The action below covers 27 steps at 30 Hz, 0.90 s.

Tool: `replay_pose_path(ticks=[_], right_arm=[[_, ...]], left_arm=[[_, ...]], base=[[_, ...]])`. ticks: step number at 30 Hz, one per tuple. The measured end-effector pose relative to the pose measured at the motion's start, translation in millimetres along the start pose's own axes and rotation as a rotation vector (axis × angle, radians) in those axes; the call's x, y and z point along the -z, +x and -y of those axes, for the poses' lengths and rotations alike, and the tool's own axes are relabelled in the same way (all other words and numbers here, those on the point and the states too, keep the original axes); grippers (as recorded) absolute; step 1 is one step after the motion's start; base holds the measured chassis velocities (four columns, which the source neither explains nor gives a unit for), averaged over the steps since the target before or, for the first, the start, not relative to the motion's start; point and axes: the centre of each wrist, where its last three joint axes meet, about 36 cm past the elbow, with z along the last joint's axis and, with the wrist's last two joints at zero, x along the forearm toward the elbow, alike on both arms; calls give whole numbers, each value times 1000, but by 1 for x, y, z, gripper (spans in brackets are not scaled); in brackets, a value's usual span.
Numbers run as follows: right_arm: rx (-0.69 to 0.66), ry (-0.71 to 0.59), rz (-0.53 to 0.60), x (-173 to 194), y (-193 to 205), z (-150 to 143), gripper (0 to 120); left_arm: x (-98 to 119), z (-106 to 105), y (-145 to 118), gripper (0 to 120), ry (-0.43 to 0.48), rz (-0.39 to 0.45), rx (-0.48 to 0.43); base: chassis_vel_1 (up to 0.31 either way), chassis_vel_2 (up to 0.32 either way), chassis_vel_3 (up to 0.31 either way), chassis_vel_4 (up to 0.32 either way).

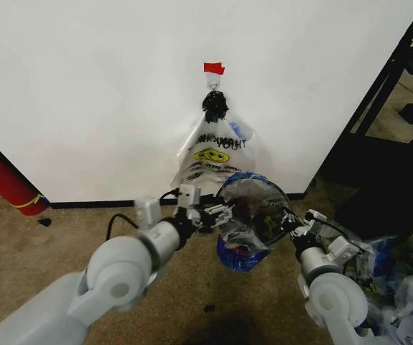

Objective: Pick up the garbage bag from the wall and place it over the trash bin.

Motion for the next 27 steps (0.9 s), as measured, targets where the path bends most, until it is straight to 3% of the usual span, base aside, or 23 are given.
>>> replay_pose_path(ticks=[4,11,18,25,26,27], right_arm=[[-6,-54,-18,6,4,0,1],[-10,-73,-23,6,9,-2,1],[-12,-52,-12,7,13,-5,1],[-10,-40,-3,8,18,-7,1],[-9,-40,2,9,19,-8,1],[-10,-39,5,9,19,-8,1]], left_arm=[[-14,-9,8,100,42,1,-9],[-45,-6,13,95,140,-51,-37],[-52,-8,8,93,172,-77,-45],[-54,-13,3,79,169,-84,-30],[-54,-14,3,67,167,-85,-28],[-55,-14,3,64,168,-86,-30]], base=[[0,0,0,0],[0,0,0,0],[0,0,0,0],[0,0,0,0],[0,0,0,0],[0,0,0,0]])
